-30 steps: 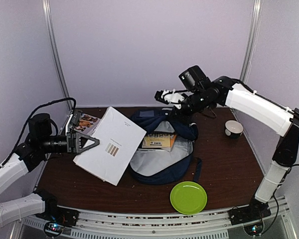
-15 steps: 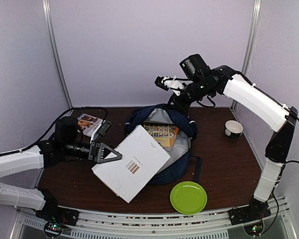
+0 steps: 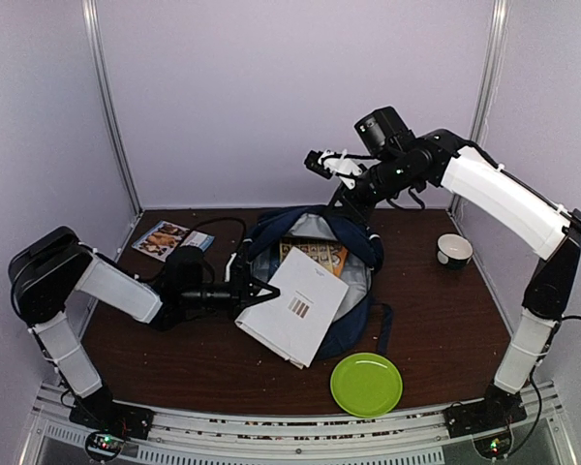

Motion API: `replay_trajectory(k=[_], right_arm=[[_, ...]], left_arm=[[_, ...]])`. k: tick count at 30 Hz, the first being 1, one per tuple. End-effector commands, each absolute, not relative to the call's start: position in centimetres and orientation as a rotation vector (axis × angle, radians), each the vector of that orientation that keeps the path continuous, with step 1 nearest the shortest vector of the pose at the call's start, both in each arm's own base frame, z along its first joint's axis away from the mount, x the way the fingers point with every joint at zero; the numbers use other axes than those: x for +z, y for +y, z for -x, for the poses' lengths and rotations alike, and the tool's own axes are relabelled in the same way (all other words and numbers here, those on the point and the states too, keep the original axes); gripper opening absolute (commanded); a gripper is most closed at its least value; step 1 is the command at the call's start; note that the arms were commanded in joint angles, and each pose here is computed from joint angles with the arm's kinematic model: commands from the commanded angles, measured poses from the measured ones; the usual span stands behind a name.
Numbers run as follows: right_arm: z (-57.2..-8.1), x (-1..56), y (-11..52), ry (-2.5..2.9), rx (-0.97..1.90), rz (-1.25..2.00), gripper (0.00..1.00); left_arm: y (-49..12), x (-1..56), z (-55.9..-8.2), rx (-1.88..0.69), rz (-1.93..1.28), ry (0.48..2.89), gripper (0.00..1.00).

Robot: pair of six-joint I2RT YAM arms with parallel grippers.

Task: Pack the student bag
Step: Place the book in the largest pocket of the bag.

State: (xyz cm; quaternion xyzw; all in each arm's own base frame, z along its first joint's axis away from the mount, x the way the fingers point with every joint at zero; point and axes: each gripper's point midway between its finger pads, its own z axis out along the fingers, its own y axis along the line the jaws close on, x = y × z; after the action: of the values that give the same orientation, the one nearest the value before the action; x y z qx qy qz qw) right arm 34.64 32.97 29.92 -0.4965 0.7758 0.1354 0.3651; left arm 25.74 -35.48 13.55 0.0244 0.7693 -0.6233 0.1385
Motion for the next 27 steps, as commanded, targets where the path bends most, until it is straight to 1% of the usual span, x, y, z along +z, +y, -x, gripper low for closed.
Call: replay_trajectory(k=[1, 3, 6, 8, 11, 14, 16, 21, 27], right_arm=[[-33.7, 35.1, 33.0, 1.846, 0.417, 1.215, 0.00], [-33.2, 35.2, 32.9, 1.836, 0.421, 1.232, 0.00], [-32.7, 35.4, 32.8, 1.822, 0.424, 1.241, 0.00], [-32.3, 35.6, 32.7, 1.815, 0.429, 1.244, 0.00], [-32.1, 35.8, 32.6, 1.812, 0.431, 1.241, 0.00], [-32.0, 36.0, 32.4, 1.809, 0.432, 1.238, 0.00], [-31.9, 36.2, 32.5, 1.804, 0.435, 1.236, 0.00], [-31.6, 36.7, 32.6, 1.790, 0.451, 1.239, 0.00], [-30.5, 36.8, 32.8, 1.763, 0.465, 1.283, 0.00]], left_arm=[[-37.4, 19.2, -29.9, -2.040, 0.068, 1.856, 0.23], [-37.8, 18.6, -31.1, -2.093, 0.133, 1.827, 0.22], [-37.7, 17.1, -32.7, -2.064, 0.214, 1.838, 0.21], [-37.6, 17.0, -33.3, -2.050, 0.212, 1.828, 0.22], [-37.6, 18.1, -33.6, -2.070, 0.185, 1.790, 0.23], [-38.1, 20.6, -32.9, -2.176, 0.086, 1.709, 0.23], [-37.8, 20.8, -32.9, -2.185, 0.103, 1.706, 0.24], [-36.7, 17.6, -34.9, -2.099, 0.284, 1.783, 0.23], [-37.7, 15.0, -36.7, -1.966, 0.309, 1.928, 0.24]])
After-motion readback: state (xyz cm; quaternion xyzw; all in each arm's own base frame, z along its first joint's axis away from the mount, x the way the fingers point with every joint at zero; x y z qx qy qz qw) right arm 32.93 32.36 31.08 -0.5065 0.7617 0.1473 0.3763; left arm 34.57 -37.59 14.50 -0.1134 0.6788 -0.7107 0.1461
